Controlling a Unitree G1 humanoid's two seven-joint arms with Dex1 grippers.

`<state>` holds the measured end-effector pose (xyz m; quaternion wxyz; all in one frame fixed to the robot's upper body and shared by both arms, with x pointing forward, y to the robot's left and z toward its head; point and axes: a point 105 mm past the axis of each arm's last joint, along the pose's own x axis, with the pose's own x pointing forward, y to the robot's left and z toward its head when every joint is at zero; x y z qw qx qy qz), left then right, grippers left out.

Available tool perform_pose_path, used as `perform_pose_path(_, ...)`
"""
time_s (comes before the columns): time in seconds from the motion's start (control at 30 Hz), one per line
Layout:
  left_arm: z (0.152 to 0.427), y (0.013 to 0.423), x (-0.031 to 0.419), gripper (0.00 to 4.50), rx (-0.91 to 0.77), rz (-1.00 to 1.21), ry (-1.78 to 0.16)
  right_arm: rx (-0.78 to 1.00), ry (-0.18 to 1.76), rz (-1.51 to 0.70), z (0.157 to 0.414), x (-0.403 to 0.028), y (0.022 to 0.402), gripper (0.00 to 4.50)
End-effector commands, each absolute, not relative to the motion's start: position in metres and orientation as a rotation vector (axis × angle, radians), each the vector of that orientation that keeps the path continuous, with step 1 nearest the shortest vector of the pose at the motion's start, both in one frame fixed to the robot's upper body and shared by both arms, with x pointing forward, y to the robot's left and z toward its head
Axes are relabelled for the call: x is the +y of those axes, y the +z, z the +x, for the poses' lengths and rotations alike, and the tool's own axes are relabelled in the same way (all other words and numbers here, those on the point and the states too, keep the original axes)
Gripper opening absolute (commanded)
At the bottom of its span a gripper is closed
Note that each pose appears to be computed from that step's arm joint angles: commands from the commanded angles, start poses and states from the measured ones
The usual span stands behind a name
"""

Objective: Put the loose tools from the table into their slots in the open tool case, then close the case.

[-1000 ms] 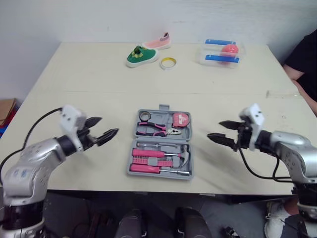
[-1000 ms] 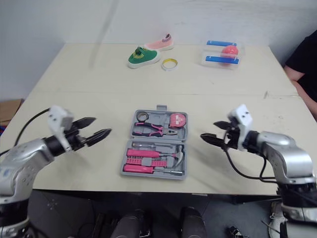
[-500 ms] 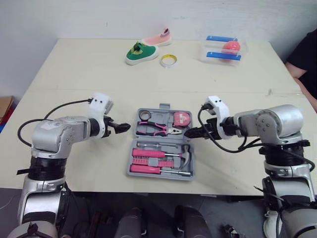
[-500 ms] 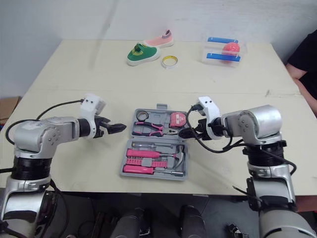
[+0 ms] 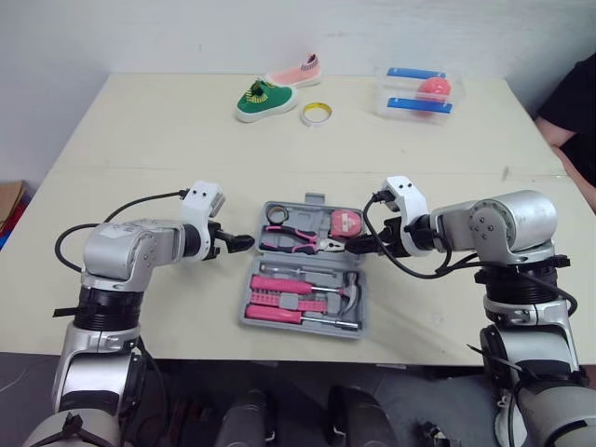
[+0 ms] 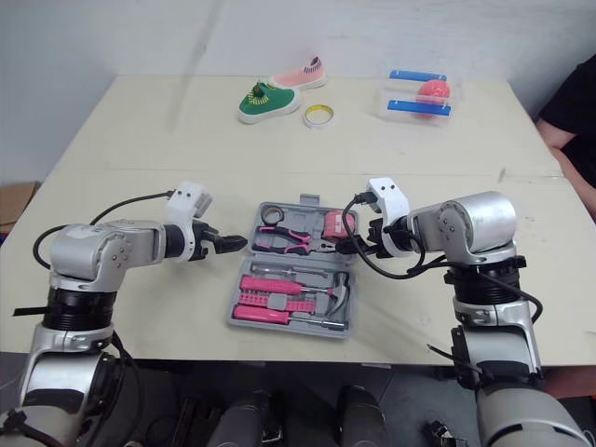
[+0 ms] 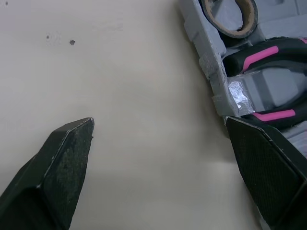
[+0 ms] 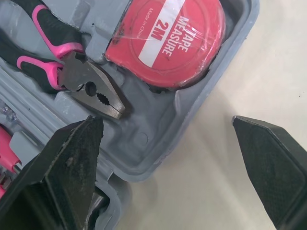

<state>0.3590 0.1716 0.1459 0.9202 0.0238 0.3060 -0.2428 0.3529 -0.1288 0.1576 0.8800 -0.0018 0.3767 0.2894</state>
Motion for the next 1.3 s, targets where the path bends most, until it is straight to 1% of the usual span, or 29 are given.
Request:
perform_pose_path(0.03,0.361,0.176,0.173,4.43,0.544,0.07,-0.512,0.748,0.591,0.006,0.355,-0.133,0.167,4.5)
perform_pose_path(0.17,0.36,0.184,0.156,4.43,0.527,0.022,-0.576,0.751,0.58,0.008,0.356,-0.134,0.165,4.5)
perform_pose_path(0.3,0.367,0.173,0.147,4.43,0.534,0.029,-0.571,0.761,0.569,0.01,0.357,-0.134,0.162,4.5)
perform_pose_path(0.5,0.378,0.157,0.146,4.43,0.552,0.061,-0.53,0.772,0.531,-0.006,0.359,-0.137,0.157,4.5)
perform_pose_path(0.7,0.38,0.15,0.143,4.43,0.575,0.062,-0.535,0.805,0.531,0.003,0.356,-0.134,0.149,4.5)
perform_pose_path(0.97,0.381,0.141,0.141,4.43,0.591,0.049,-0.525,0.83,0.509,0.04,0.359,-0.13,0.14,4.5)
perform_pose_path(1.03,0.379,0.14,0.137,3.91,0.594,0.035,-0.541,0.845,0.521,0.056,0.359,-0.126,0.138,4.5)
perform_pose_path(1.07,0.379,0.14,0.136,3.68,0.595,0.028,-0.549,0.849,0.526,0.062,0.358,-0.125,0.137,4.0)
perform_pose_path(1.1,0.377,0.14,0.134,3.22,0.598,0.024,-0.561,0.854,0.534,0.07,0.358,-0.123,0.136,3.71)
perform_pose_path(1.17,0.376,0.14,0.131,2.37,0.6,0.014,-0.578,0.857,0.542,0.083,0.358,-0.119,0.135,2.79)
perform_pose_path(1.2,0.372,0.14,0.126,2.03,0.606,-0.009,-0.617,0.849,0.544,0.091,0.36,-0.116,0.136,2.4)
perform_pose_path(1.23,0.369,0.141,0.122,1.47,0.611,-0.043,-0.644,0.843,0.542,0.098,0.361,-0.114,0.137,1.78)
perform_pose_path(1.3,0.369,0.143,0.12,0.65,0.596,-0.083,-0.65,0.832,0.544,0.104,0.362,-0.112,0.141,0.84)
